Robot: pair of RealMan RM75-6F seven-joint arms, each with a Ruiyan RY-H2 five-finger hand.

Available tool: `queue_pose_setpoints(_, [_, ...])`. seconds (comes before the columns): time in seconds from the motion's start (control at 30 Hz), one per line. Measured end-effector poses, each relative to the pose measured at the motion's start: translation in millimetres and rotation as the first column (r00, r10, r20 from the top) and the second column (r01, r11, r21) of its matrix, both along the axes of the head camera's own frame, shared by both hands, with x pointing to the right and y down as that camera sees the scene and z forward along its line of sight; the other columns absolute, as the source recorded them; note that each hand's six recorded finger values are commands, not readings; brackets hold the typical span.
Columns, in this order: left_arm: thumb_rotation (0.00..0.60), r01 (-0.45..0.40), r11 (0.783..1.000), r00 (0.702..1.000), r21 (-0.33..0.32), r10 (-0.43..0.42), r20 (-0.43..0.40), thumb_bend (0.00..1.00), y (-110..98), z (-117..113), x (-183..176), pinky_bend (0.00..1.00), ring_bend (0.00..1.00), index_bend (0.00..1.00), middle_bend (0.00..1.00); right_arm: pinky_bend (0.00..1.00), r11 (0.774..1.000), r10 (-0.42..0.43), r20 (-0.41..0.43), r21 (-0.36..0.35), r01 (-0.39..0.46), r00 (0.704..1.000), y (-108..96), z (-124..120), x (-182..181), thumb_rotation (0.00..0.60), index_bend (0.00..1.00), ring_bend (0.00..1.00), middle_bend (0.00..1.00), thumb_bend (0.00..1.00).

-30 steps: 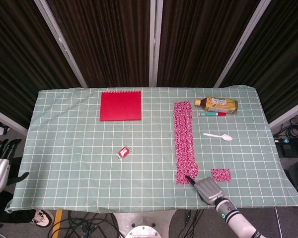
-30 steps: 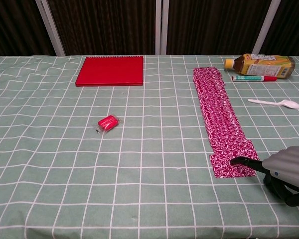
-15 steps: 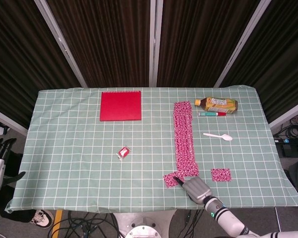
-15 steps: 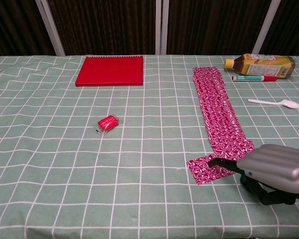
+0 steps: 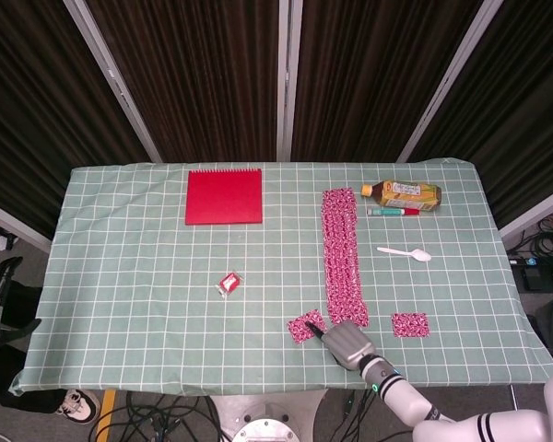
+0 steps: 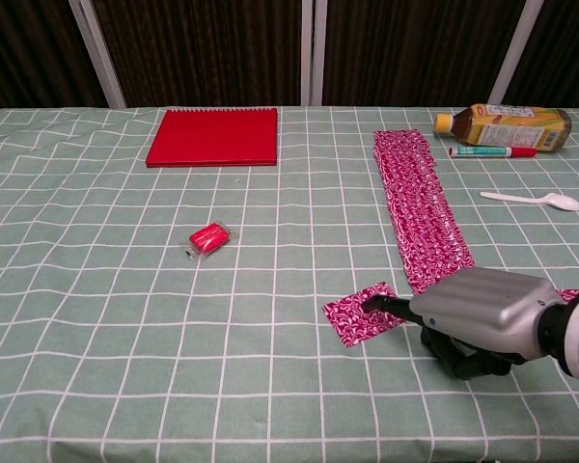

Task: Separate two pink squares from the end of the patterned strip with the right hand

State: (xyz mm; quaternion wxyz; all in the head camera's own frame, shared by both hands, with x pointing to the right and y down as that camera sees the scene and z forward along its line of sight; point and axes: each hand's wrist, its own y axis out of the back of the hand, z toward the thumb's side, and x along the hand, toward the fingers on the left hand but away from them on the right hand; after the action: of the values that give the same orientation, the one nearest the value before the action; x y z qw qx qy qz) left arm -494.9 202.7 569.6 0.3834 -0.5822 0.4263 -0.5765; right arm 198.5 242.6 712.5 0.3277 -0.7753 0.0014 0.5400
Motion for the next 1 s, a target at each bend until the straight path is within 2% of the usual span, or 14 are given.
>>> queue_pose_setpoints(0.4, [0.6, 0.007, 1.0, 1.0, 0.003, -0.007, 0.003, 0.06, 0, -2, -3, 0.07, 0.03, 0.08, 0.1, 0.68, 1.0, -0.002, 0.036, 0.032, 0.001, 0.999, -14, -4, -23, 0.6, 0.03, 0.79, 0.87, 1.0])
queue_pose_setpoints(0.67, [0.6, 0.002, 1.0, 1.0, 0.001, -0.002, 0.005, 0.06, 1, -1, -2, 0.07, 0.03, 0.08, 0.1, 0.68, 0.987, 0.041, 0.048, 0.156, -0.048, 0.998, -38, -35, 0, 0.6, 0.03, 0.79, 0.87, 1.0])
queue_pose_setpoints(0.83, [0.6, -0.007, 1.0, 1.0, -0.005, 0.007, 0.005, 0.06, 1, 2, 2, 0.07, 0.03, 0.08, 0.1, 0.68, 0.961, 0.121, 0.075, 0.241, -0.135, 0.99, -54, -61, 34, 0.6, 0.07, 0.79, 0.87, 0.99])
queue_pose_setpoints(0.87, [0.6, -0.008, 1.0, 1.0, -0.006, 0.008, 0.004, 0.06, 1, 3, 3, 0.07, 0.03, 0.08, 0.1, 0.68, 0.953, 0.135, 0.084, 0.26, -0.153, 0.987, -57, -66, 40, 0.6, 0.08, 0.79, 0.87, 0.96])
queue_pose_setpoints(0.93, [0.6, -0.013, 1.0, 1.0, -0.008, 0.013, 0.003, 0.06, 1, 4, 6, 0.07, 0.03, 0.08, 0.1, 0.66, 0.93, 0.167, 0.111, 0.314, -0.194, 0.98, -63, -77, 55, 0.6, 0.11, 0.72, 0.79, 0.8])
queue_pose_setpoints(1.0, [0.6, -0.018, 1.0, 1.0, -0.009, 0.018, 0.003, 0.06, 1, 5, 8, 0.07, 0.03, 0.08, 0.1, 0.58, 0.904, 0.189, 0.139, 0.363, -0.228, 0.972, -67, -86, 70, 0.6, 0.12, 0.54, 0.58, 0.61])
